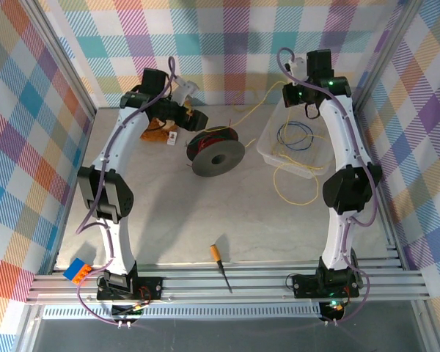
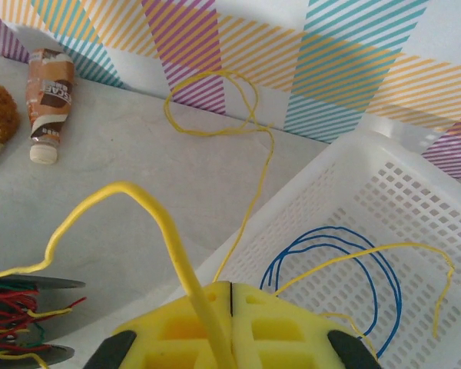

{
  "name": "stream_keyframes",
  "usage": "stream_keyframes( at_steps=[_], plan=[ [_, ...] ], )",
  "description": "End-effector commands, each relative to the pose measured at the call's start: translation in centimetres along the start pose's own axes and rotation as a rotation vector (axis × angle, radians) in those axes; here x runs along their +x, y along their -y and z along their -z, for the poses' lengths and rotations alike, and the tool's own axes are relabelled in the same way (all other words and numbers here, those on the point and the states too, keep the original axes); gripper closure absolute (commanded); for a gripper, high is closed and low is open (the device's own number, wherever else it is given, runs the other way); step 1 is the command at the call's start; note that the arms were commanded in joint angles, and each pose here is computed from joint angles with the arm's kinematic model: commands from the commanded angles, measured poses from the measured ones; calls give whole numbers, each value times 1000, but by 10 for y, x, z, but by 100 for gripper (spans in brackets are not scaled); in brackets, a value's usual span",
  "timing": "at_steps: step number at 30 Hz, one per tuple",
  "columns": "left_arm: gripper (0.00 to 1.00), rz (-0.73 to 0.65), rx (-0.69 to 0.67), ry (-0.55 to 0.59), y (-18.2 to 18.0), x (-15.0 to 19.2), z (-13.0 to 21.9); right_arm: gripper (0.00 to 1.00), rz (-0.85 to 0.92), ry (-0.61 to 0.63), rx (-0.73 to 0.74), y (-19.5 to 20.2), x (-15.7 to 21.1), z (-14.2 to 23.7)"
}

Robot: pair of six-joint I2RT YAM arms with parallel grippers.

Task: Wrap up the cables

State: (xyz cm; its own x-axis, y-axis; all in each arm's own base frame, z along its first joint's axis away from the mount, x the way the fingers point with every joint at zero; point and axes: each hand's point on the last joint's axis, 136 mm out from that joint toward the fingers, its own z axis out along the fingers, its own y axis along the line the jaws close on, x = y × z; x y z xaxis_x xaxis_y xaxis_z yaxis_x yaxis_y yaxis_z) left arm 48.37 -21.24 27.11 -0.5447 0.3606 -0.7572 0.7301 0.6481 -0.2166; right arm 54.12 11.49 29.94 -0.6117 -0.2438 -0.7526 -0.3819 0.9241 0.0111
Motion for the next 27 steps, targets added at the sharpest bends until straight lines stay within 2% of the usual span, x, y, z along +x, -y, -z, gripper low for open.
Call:
stream_keyframes(
  at_steps=[1,8,11,23,27],
  plan=[
    [1,-46,29,-57,17,5,-1,100,62,23,20,1,-9,-2],
    [4,-47,65,-155,22,18,-8,100,120,39,54,7,-14,0],
    [11,-40,67,-196,20,23,-12,100,140,52,62,8,-18,2],
    [14,-50,44,-284,15,43,-23,100,144,65,57,6,-24,0],
    [20,-51,63,-298,16,45,-28,100,143,60,52,4,-23,-3]
  ],
)
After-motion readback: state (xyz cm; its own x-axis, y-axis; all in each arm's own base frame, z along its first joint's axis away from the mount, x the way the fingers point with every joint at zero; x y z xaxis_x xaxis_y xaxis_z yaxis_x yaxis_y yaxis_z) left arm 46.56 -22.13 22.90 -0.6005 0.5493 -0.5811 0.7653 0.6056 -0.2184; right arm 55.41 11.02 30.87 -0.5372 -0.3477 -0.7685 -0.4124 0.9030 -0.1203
